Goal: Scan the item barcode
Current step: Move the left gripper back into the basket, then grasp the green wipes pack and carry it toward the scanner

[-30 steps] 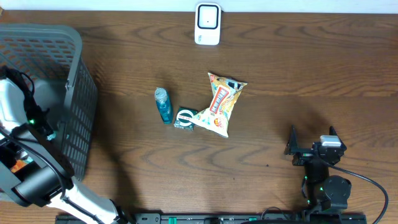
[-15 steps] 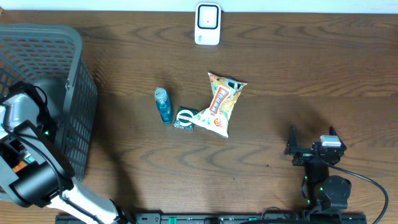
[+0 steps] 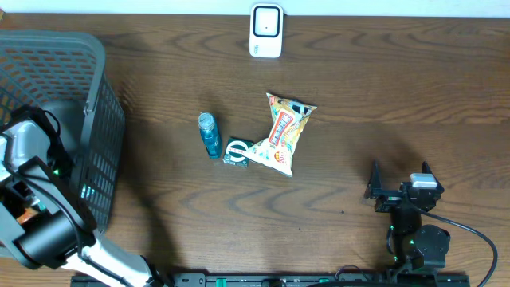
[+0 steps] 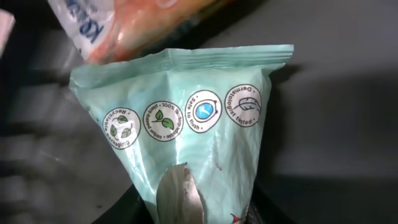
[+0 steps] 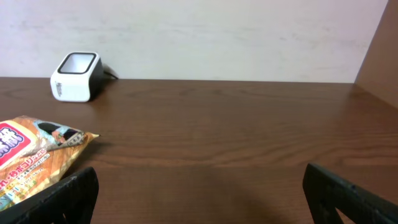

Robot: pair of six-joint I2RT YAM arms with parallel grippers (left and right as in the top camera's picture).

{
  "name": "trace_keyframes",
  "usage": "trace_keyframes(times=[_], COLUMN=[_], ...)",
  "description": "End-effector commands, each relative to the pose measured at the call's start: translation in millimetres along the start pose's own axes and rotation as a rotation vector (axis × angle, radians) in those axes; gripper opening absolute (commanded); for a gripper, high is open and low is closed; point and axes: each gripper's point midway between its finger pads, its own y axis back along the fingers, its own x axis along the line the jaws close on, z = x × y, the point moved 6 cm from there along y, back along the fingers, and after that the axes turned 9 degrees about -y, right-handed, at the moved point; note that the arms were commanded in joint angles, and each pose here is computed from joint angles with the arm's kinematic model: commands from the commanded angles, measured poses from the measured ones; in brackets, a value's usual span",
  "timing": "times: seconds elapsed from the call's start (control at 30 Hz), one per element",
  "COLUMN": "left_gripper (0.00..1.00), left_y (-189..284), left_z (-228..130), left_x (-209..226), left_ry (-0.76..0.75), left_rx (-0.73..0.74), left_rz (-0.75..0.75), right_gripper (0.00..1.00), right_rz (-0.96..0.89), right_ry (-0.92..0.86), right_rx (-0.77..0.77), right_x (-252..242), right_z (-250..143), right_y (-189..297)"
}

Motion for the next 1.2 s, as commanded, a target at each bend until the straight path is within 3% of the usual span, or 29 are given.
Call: trace_keyframes(times=[0.0, 0.2, 0.3, 0.53, 0.67, 0.9, 1.0, 1.17], left_gripper=[0.3, 0.3, 0.3, 0.3, 0.3, 0.31, 0.31, 0.31], left_y=[53, 152, 202, 309, 354, 384, 380, 349], left_z=[20, 48, 47, 2, -51, -169, -226, -316], left_x=[-3, 18, 36, 74, 95, 126, 138, 146], left_ry=[-0.075, -0.058, -0.077, -0.377, -0.657, -1.257, -1.541, -1.848], left_rx=[-0.052, -0.161, -0.161, -0.117, -0.097, -0.076, -0.065, -0.092], left_rz=[-0.163, -0.468, -0.691, -1.263, -1.504, -1.701, -1.723, -1.6], right_gripper=[0.99, 0.99, 0.99, 0.99, 0.99, 0.99, 0.99, 0.99], right_rz=[0.02, 0.02, 0.02, 0.02, 0.02, 0.02, 0.02, 0.02], right_ry=[0.016, 0.016, 0.016, 0.016, 0.016, 0.016, 0.016, 0.016], right_rx=[0.001, 0.001, 0.001, 0.001, 0.001, 0.001, 0.001, 0.001], right_x=[3, 3, 3, 3, 3, 3, 3, 3], right_z=[-1, -1, -1, -1, -1, -1, -1, -1], right_y=[0, 0, 0, 0, 0, 0, 0, 0])
